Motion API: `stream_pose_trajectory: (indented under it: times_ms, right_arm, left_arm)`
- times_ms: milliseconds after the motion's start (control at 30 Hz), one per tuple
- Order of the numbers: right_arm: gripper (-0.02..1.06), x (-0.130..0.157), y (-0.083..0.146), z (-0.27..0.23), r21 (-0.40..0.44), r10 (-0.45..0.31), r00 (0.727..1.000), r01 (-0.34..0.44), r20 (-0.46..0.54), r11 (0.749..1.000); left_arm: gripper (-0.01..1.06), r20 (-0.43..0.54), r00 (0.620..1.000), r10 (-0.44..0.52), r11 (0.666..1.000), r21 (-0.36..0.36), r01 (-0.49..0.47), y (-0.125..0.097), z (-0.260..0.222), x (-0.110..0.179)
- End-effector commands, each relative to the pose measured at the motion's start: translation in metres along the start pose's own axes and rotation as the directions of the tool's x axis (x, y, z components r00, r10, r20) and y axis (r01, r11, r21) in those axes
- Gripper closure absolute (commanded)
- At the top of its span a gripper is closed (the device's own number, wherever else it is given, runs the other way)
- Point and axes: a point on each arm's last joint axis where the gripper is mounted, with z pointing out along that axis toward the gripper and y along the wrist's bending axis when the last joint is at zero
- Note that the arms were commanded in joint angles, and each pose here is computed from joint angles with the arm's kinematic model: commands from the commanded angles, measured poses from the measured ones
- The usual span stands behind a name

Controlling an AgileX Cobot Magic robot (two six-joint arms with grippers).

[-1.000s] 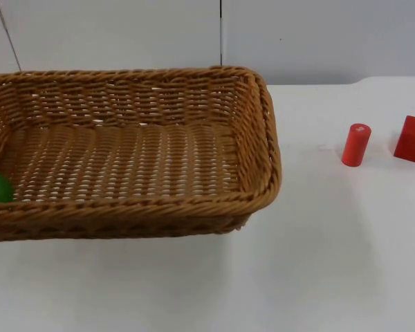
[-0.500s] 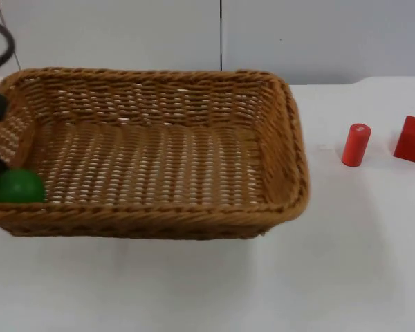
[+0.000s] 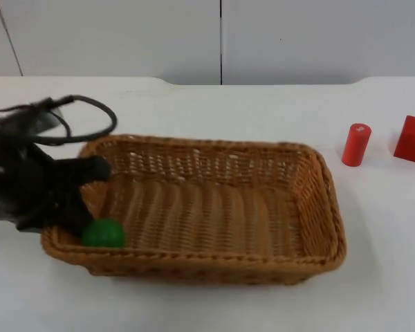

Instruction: Pick up the basket with the left hand and place the object to the left of the red cylinder into the basket with the right hand.

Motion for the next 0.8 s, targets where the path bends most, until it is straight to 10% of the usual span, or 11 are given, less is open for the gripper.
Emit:
stream_pose_trajectory:
  times_ms: [0, 433, 767]
  right_arm:
    - [0.27, -0.001, 0.000, -0.002, -0.001, 0.003, 1.000, -0.003, 0.018, 1.000]
    - [0.27, 0.000, 0.000, -0.002, 0.004, -0.003, 1.000, 0.003, 0.000, 1.000]
    - [0.27, 0.001, 0.000, -0.002, 0.005, -0.002, 1.000, 0.003, -0.004, 1.000]
  left_arm:
    - [1.05, 0.003, 1.000, -0.015, 1.000, 0.022, 0.015, -0.003, 0.011, -0.010]
    - [0.94, -0.026, 0.999, 0.041, 0.999, -0.029, -0.042, 0.007, 0.024, -0.013]
    - [0.26, -0.009, 0.996, 0.086, 0.995, -0.053, -0.087, 0.010, 0.016, -0.019]
